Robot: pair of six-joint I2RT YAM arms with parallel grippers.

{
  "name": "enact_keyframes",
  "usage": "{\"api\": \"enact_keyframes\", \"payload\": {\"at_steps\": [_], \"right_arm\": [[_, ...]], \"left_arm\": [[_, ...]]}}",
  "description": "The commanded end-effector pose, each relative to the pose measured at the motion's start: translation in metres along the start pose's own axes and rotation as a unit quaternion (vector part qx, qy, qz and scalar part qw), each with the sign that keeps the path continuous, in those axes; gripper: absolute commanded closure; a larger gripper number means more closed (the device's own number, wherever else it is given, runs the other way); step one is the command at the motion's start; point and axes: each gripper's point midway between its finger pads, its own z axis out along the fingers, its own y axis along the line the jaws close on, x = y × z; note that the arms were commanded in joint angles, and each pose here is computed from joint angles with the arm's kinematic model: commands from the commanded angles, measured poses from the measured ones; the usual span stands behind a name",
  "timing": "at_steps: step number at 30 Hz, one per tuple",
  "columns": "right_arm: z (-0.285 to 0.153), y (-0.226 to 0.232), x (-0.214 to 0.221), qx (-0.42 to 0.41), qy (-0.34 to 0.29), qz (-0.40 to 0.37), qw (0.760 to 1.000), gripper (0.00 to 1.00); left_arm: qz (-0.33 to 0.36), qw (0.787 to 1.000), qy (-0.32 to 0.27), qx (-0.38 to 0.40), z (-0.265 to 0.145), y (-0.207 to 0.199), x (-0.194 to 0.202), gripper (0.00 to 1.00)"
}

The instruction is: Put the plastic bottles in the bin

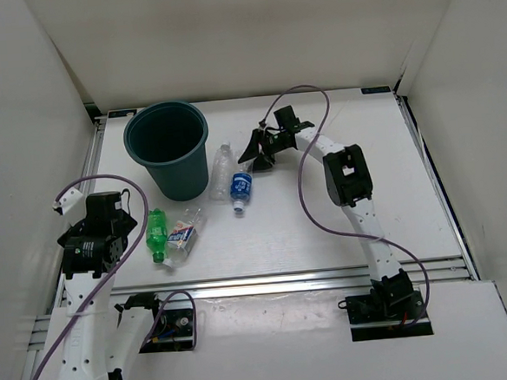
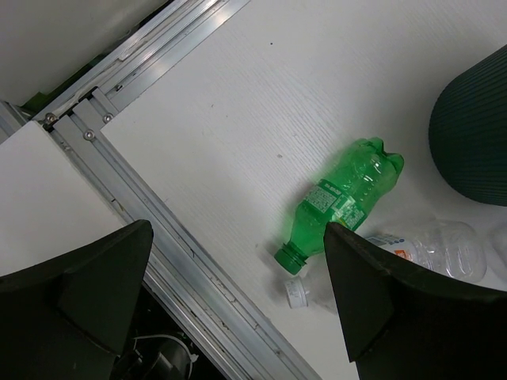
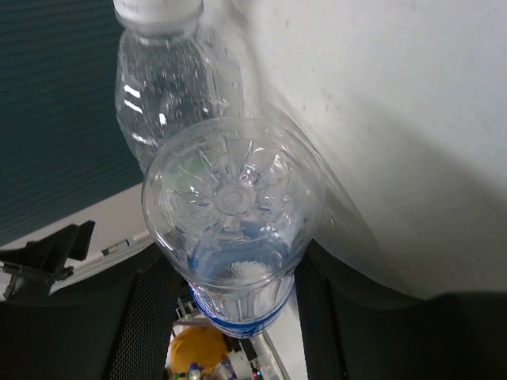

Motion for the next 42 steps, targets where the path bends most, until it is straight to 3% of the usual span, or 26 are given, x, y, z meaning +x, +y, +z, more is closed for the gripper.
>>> {"api": "enact_keyframes", "payload": {"at_steps": [1,9,14,19,21,26,28,30,33,36,37,38,40,42], "right_arm": [[-0.013,-0.001,0.010,0.020,-0.004,-0.014,1.000,0.60],[-0.081,0.060,0.018,0.040,-0.056,-0.094,0.993,0.75],[-0.122,0.160,0.019,-0.002,-0.112,-0.172,0.979,0.79],[-0.138,0.279,0.023,-0.082,-0.183,-0.252,0.947,0.85],[-0.146,0.330,0.029,-0.122,-0.220,-0.302,0.919,0.85],[-0.141,0.395,0.031,-0.136,-0.327,-0.377,0.855,0.87],[-0.149,0.419,0.019,-0.109,-0.416,-0.433,0.792,0.84],[-0.135,0.432,0.021,-0.113,-0.439,-0.458,0.765,0.83],[-0.118,0.435,0.008,-0.113,-0.462,-0.480,0.737,0.75],[-0.094,0.431,0.011,-0.094,-0.463,-0.512,0.717,0.45],[-0.091,0.426,0.005,-0.083,-0.468,-0.515,0.714,0.32],[-0.081,0.420,0.009,-0.070,-0.457,-0.516,0.721,0.03],[-0.083,0.417,0.015,-0.047,-0.451,-0.518,0.725,0.00],[-0.112,0.432,0.026,-0.040,-0.473,-0.514,0.714,0.00]], "left_arm": [[0.004,1.000,-0.005,0.009,0.001,-0.004,-0.002,0.00],[0.007,1.000,-0.012,0.014,0.003,-0.007,-0.005,0.00],[0.014,1.000,-0.010,0.024,0.003,-0.010,-0.004,0.00],[0.006,0.998,0.000,0.059,-0.003,-0.020,-0.001,0.00],[0.008,0.997,0.012,0.070,-0.007,-0.022,0.002,0.00],[0.012,0.994,0.052,0.094,-0.021,-0.024,0.013,0.00],[0.037,0.992,0.044,0.112,-0.030,-0.023,0.007,0.00],[0.052,0.990,0.040,0.122,-0.036,-0.022,0.002,0.00],[0.074,0.988,0.043,0.126,-0.041,-0.019,0.002,0.00],[0.083,0.985,0.048,0.141,-0.045,-0.026,-0.001,0.00],[0.080,0.985,0.044,0.144,-0.047,-0.028,-0.006,0.00],[0.083,0.985,0.040,0.146,-0.049,-0.028,-0.009,0.00],[0.077,0.985,0.020,0.153,-0.052,-0.032,-0.023,0.00],[0.079,0.985,0.006,0.153,-0.054,-0.033,-0.029,0.00]]}}
